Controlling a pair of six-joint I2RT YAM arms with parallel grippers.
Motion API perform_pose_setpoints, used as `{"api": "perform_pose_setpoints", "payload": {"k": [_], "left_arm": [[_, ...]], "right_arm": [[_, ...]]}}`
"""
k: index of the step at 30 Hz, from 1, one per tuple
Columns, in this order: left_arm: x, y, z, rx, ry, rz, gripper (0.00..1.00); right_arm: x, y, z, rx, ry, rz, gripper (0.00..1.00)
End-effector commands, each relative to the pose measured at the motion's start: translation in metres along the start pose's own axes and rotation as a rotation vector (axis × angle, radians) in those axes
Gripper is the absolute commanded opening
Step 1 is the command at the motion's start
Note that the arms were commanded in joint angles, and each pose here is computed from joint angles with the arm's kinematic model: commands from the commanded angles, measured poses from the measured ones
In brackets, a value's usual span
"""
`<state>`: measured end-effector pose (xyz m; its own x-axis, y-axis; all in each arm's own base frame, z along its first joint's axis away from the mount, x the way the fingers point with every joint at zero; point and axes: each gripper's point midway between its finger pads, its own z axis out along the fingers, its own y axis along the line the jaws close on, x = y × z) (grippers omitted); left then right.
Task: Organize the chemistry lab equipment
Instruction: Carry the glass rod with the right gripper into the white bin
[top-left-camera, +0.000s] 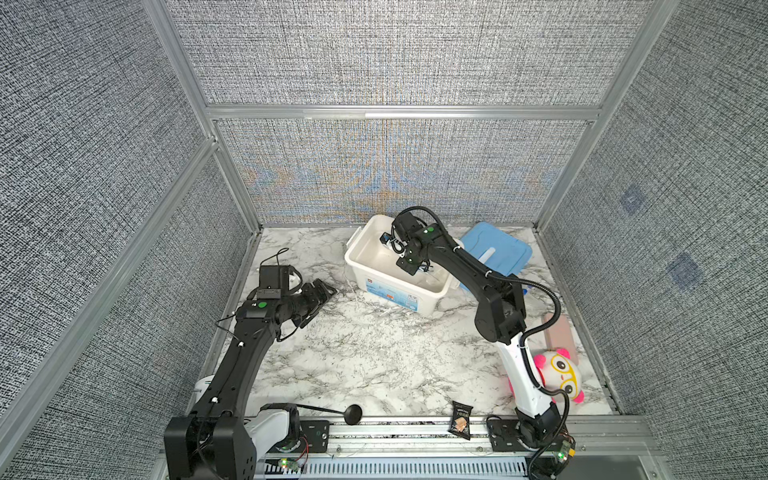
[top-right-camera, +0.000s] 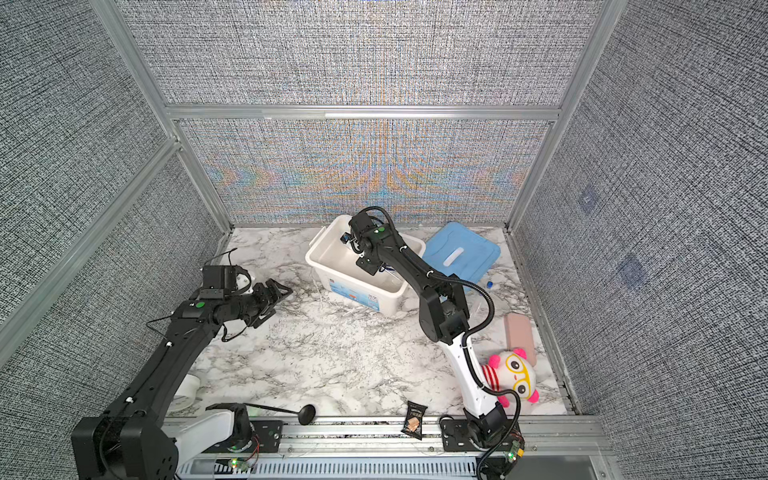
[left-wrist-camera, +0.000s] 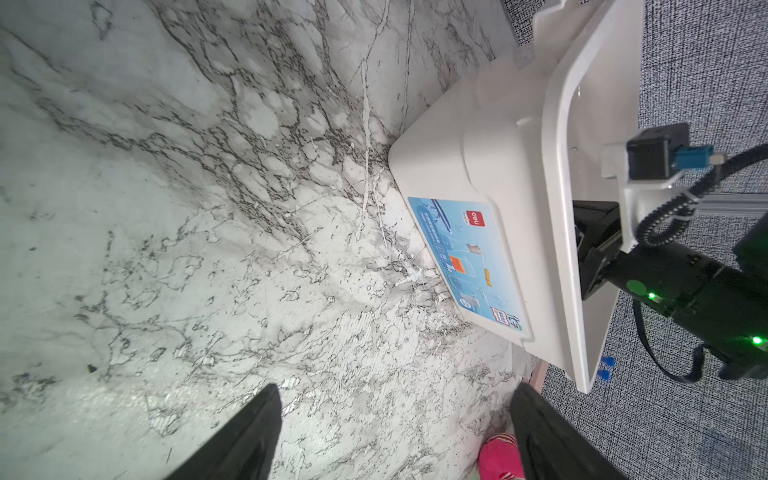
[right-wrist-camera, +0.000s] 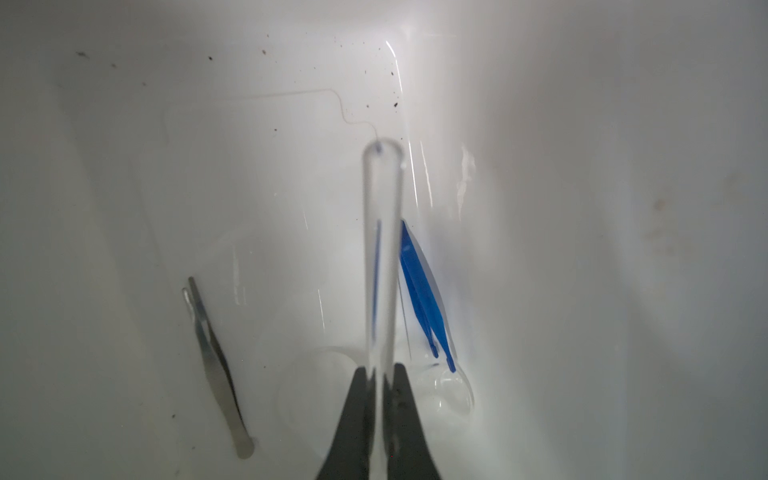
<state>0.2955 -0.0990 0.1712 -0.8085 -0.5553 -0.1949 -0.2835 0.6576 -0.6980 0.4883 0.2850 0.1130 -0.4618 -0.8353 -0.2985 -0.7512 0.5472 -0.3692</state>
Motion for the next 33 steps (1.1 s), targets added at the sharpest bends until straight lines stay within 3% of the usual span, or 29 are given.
{"api": "perform_pose_setpoints", "payload": {"k": [1,9,18,33], "left_arm": [[-0.004,-0.004,0.0,0.018,-0.005,0.023,0.87],[-0.002,0.001,0.002,-0.002,0.006,-0.004,0.87],[0.002,0.006,-0.001,-0.005,-0.006,-0.001,0.86],[0.005,0.011,0.0,-0.01,-0.007,0.001,0.87]], "right_arm": [[-0.001,-0.005,0.01,0.036,0.006,-0.028,0.0],[0.003,-0.008,0.035,0.047,0.02,-0.018,0.0],[0.008,-0.005,0.047,0.023,0.032,0.004,0.09],[0.0,-0.005,0.023,0.022,0.007,-0.01,0.19]]}}
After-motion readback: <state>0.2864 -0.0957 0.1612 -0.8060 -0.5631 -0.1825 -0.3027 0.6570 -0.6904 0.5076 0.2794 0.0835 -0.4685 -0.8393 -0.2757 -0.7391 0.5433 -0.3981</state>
